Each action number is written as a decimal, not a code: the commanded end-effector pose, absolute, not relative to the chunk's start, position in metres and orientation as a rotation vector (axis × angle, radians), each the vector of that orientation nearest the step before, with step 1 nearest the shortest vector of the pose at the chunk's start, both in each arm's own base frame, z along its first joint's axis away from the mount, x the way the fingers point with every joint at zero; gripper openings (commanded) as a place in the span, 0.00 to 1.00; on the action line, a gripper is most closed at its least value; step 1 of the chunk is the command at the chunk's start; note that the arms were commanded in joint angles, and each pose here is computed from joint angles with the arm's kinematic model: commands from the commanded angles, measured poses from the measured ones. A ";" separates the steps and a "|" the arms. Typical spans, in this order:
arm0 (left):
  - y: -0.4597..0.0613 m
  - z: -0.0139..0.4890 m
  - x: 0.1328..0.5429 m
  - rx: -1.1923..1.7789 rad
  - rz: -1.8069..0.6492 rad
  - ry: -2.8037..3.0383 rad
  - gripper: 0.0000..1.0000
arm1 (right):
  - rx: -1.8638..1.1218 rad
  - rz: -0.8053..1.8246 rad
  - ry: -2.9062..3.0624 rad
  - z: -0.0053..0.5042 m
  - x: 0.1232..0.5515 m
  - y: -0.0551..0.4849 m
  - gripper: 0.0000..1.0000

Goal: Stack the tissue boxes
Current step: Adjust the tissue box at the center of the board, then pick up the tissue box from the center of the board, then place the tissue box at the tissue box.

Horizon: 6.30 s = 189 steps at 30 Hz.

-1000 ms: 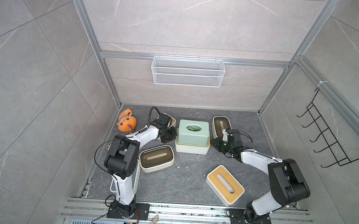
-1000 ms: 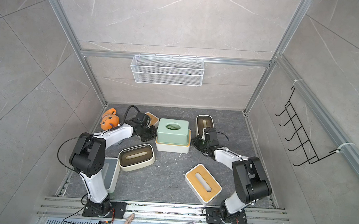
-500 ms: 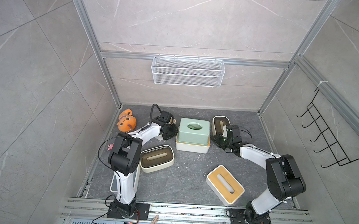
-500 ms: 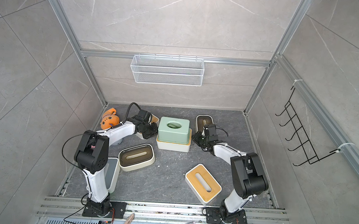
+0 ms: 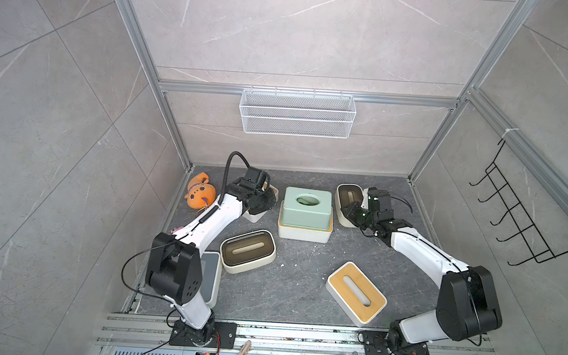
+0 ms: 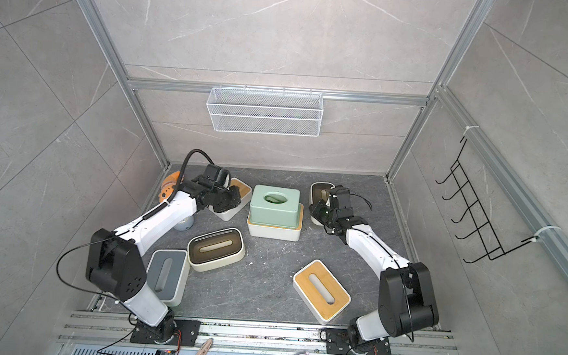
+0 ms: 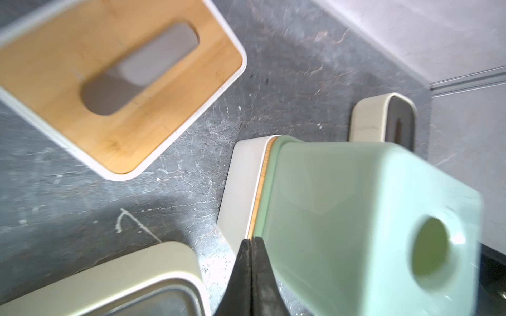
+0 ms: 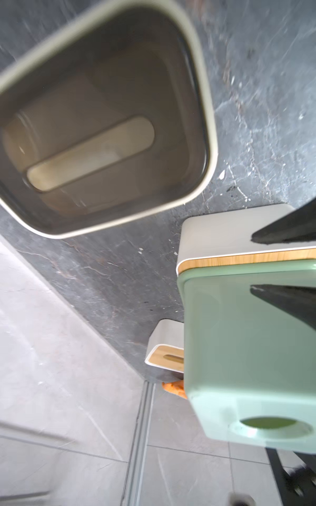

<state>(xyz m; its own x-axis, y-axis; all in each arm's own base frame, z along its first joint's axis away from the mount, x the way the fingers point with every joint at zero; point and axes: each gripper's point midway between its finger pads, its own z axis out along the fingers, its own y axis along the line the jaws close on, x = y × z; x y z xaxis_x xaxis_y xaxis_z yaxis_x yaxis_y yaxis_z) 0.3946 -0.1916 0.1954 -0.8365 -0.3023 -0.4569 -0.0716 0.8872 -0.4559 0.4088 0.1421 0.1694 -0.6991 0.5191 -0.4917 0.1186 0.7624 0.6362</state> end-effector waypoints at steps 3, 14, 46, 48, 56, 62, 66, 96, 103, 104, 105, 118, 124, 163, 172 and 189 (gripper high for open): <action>-0.154 0.216 0.369 -0.188 -0.391 2.483 0.09 | 0.450 0.688 2.238 0.197 0.391 0.124 0.43; -0.115 0.208 0.381 0.012 -0.107 2.437 0.99 | 0.281 0.749 2.053 0.260 0.346 0.119 1.00; -0.135 0.109 0.469 0.483 -0.035 2.649 0.74 | -0.052 1.061 1.845 0.316 0.214 0.139 1.00; -0.136 0.105 0.471 0.495 -0.042 2.653 0.74 | -0.039 1.106 1.823 0.315 0.205 0.140 1.00; -0.136 0.091 0.480 0.507 -0.016 2.677 0.73 | 0.003 1.113 1.887 0.289 0.197 0.137 1.00; -0.139 0.082 0.488 0.517 -0.014 2.689 0.71 | 0.010 1.129 1.905 0.282 0.197 0.139 1.00; -0.140 0.076 0.490 0.522 -0.012 2.703 0.69 | 0.025 1.125 1.926 0.276 0.199 0.139 1.00; -0.144 0.055 0.488 0.528 -0.040 2.757 0.62 | 0.085 1.131 1.999 0.253 0.209 0.140 1.00; -0.144 0.058 0.489 0.502 -0.042 2.752 0.56 | 0.102 1.131 2.017 0.246 0.210 0.140 1.00; -0.144 0.059 0.489 0.495 -0.041 2.751 0.54 | 0.102 1.130 2.019 0.245 0.211 0.140 1.00; -0.144 0.059 0.490 0.484 -0.043 2.751 0.53 | 0.105 1.130 2.021 0.245 0.211 0.140 1.00; -0.146 0.092 0.497 0.352 -0.087 2.691 0.37 | 0.118 1.130 2.039 0.240 0.216 0.141 1.00; -0.140 0.127 0.498 0.268 -0.062 2.633 0.35 | 0.116 1.124 2.044 0.241 0.220 0.142 1.00; -0.229 0.337 0.338 1.003 -0.289 2.066 0.32 | 0.083 1.122 1.998 0.264 0.227 0.144 1.00; -0.270 0.339 0.310 1.419 -0.277 1.859 0.33 | 0.099 1.123 2.007 0.257 0.221 0.142 1.00; -0.310 0.304 0.327 1.776 -0.223 1.823 0.33 | 0.046 1.139 1.939 0.263 0.211 0.142 1.00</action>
